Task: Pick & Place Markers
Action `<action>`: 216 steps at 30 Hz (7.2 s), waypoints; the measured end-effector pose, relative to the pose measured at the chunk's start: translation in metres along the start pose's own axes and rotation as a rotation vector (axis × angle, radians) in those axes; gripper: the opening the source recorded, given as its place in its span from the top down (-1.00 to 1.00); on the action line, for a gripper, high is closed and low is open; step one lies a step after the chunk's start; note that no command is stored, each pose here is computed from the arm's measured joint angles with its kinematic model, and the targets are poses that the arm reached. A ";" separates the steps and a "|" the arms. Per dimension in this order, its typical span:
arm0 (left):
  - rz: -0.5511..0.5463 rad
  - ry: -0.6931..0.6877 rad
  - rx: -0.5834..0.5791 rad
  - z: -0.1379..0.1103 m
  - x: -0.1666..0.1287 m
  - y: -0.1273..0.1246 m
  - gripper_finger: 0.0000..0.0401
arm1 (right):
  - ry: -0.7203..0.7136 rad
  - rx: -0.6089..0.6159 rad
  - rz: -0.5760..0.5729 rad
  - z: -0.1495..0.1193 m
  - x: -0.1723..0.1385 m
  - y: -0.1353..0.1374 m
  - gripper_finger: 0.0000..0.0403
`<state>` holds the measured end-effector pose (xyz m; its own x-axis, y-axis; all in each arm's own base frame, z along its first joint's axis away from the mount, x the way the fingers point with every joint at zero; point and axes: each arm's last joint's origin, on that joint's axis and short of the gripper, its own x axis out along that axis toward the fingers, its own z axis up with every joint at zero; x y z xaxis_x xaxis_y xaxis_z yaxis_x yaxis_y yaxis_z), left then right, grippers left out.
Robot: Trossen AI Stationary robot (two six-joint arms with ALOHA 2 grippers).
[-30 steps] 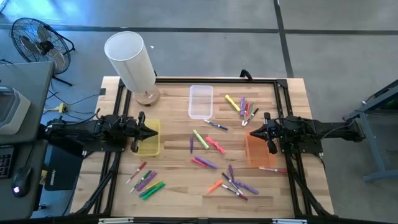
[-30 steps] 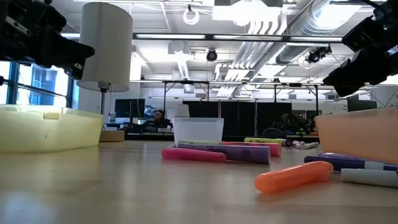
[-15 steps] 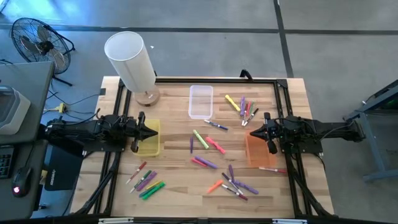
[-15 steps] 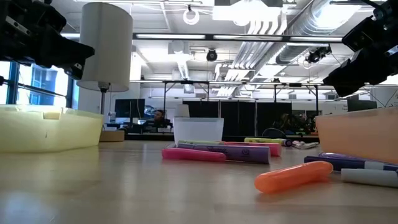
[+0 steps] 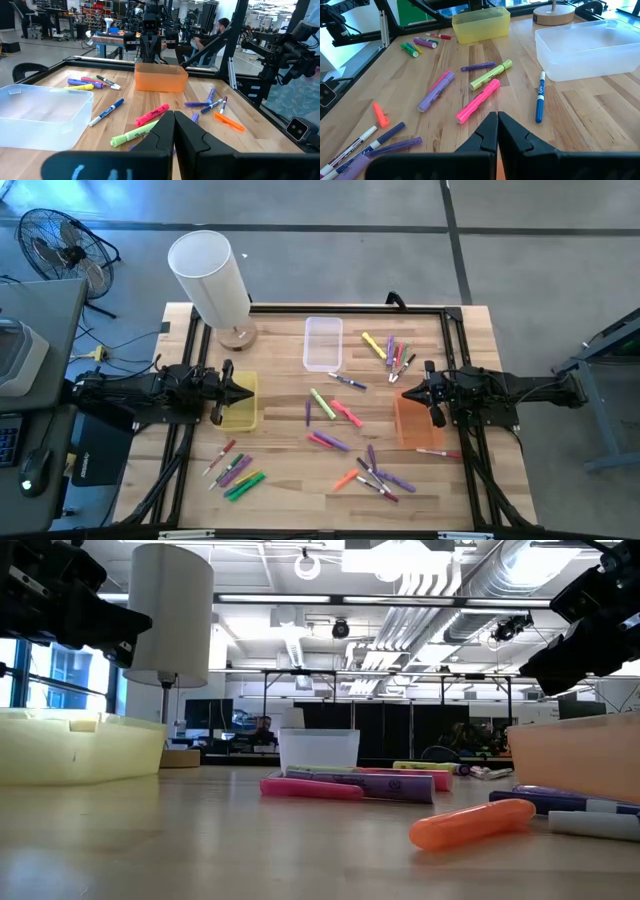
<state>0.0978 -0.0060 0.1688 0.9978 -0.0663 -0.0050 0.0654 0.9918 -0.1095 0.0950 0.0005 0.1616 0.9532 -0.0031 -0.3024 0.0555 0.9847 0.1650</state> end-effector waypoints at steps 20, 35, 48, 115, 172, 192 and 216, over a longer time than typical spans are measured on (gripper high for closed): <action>0.000 0.000 0.000 0.000 0.000 0.000 0.99 | -0.006 -0.090 -0.045 0.000 0.000 -0.001 1.00; 0.000 0.000 0.000 0.000 0.000 0.000 0.99 | -0.334 -0.175 -0.146 0.035 0.002 0.001 1.00; 0.000 0.000 0.000 0.000 0.000 0.000 0.99 | -0.037 -0.060 -0.724 0.144 0.051 -0.019 1.00; 0.000 0.000 0.000 0.000 0.000 0.000 0.99 | 1.012 0.490 -0.668 0.068 0.192 -0.195 0.72; 0.000 0.001 0.000 0.000 0.000 0.000 0.99 | 0.815 0.906 -0.676 0.037 0.047 0.052 0.68; 0.000 0.001 0.000 0.000 0.000 0.000 0.99 | 0.839 0.882 -0.708 0.018 0.049 0.055 0.39; 0.000 0.000 0.000 0.000 0.000 0.000 0.99 | 0.655 0.784 -0.497 0.045 0.021 0.050 0.97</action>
<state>0.0978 -0.0060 0.1687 0.9978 -0.0665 -0.0054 0.0655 0.9918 -0.1095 0.1311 0.0415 0.2055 0.4472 -0.0449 -0.8933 0.7747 0.5186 0.3618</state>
